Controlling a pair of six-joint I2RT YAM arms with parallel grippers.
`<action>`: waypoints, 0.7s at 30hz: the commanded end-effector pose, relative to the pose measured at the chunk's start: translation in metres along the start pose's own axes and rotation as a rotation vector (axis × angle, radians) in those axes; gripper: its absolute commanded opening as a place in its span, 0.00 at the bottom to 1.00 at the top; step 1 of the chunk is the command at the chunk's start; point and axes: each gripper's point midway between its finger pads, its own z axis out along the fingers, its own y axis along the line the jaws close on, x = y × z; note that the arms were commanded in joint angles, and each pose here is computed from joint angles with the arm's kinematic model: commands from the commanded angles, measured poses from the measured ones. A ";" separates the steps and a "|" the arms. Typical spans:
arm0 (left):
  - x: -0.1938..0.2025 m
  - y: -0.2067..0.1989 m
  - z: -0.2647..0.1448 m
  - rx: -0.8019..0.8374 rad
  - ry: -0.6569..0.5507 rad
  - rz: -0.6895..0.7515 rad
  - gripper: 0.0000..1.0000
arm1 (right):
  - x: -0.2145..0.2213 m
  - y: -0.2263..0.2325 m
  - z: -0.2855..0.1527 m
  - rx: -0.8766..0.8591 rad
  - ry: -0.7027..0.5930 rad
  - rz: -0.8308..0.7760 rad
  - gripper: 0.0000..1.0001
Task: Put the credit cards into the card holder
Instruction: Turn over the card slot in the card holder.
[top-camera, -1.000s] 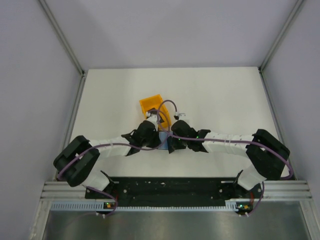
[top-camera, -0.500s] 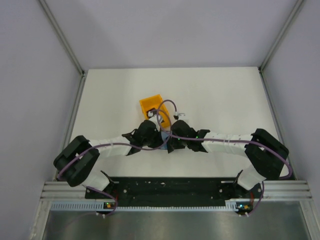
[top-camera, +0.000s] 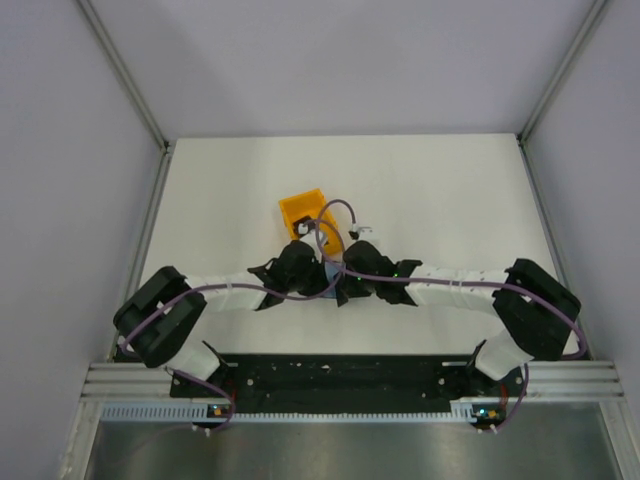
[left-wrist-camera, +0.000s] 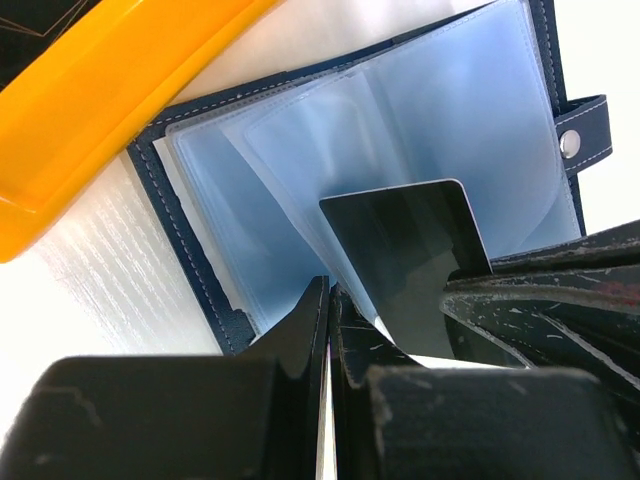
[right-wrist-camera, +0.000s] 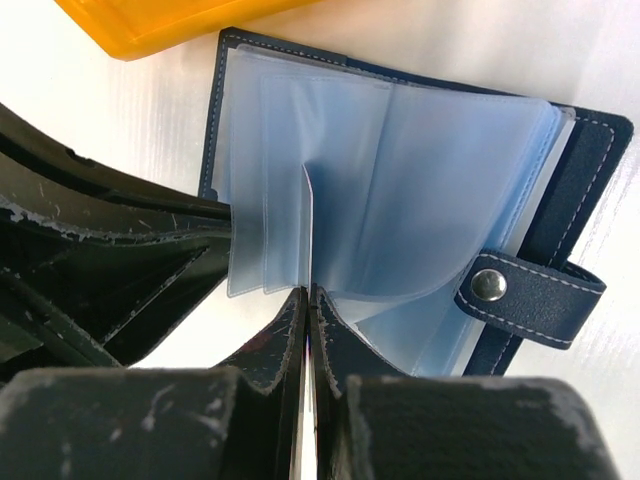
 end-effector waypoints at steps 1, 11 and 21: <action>-0.008 -0.007 0.006 0.026 -0.032 -0.005 0.00 | 0.004 -0.007 -0.010 0.012 -0.008 -0.014 0.00; -0.005 -0.002 0.009 0.008 -0.025 -0.006 0.00 | -0.026 -0.010 -0.048 0.000 -0.137 0.003 0.00; -0.006 -0.002 0.010 0.007 -0.023 -0.003 0.00 | -0.029 -0.038 -0.041 0.130 -0.122 -0.020 0.00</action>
